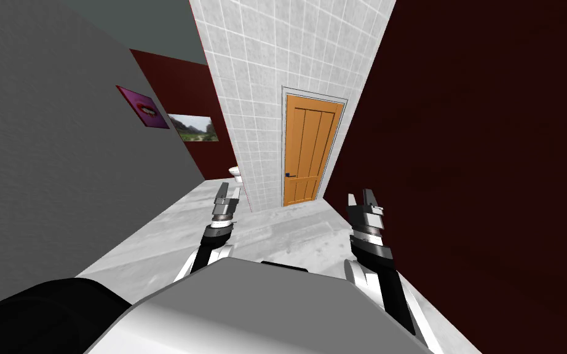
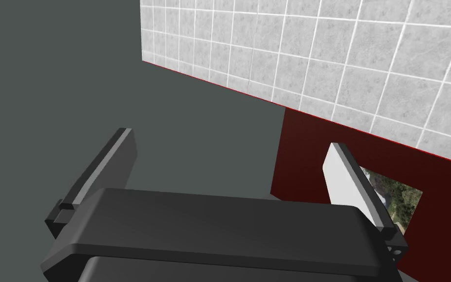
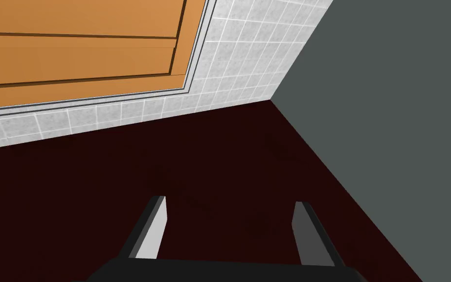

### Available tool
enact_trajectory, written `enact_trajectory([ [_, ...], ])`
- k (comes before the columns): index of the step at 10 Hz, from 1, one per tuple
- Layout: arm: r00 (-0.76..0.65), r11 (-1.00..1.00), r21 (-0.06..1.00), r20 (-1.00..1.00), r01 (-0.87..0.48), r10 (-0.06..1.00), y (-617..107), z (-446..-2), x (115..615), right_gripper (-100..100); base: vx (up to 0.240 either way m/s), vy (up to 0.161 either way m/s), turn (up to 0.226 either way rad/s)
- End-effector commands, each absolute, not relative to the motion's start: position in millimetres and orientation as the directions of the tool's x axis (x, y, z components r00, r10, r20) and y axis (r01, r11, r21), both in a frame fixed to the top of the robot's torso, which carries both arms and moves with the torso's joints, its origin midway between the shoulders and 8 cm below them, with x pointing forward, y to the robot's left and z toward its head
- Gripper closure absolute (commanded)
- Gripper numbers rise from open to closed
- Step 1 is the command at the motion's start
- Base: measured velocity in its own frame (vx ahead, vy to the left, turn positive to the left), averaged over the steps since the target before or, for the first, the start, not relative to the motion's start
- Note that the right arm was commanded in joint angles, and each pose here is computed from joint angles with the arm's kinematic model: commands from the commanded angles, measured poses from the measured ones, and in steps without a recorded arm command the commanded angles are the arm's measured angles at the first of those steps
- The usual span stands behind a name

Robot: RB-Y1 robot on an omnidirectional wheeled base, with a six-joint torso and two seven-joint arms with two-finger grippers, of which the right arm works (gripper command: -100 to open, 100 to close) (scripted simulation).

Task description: Pull the door open

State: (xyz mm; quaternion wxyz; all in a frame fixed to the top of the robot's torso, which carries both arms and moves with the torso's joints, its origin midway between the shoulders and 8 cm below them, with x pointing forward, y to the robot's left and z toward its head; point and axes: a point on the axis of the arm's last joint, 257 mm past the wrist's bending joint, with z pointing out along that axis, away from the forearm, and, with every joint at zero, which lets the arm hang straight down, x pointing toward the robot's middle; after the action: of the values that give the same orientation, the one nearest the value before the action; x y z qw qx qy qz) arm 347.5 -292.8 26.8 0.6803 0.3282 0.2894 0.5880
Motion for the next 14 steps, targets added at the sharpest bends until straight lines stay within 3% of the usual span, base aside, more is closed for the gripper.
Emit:
enact_trajectory([
  [1, 0.138, 0.092, 0.793, -0.010, -0.602, 0.990, -293.4, 19.3, 352.5, -100, 0.037, -0.014, 0.048],
  [14, 0.119, 0.079, 0.856, -0.021, -0.511, 0.993, -304.4, -60.4, 399.6, -100, 0.078, -0.008, 0.081],
])
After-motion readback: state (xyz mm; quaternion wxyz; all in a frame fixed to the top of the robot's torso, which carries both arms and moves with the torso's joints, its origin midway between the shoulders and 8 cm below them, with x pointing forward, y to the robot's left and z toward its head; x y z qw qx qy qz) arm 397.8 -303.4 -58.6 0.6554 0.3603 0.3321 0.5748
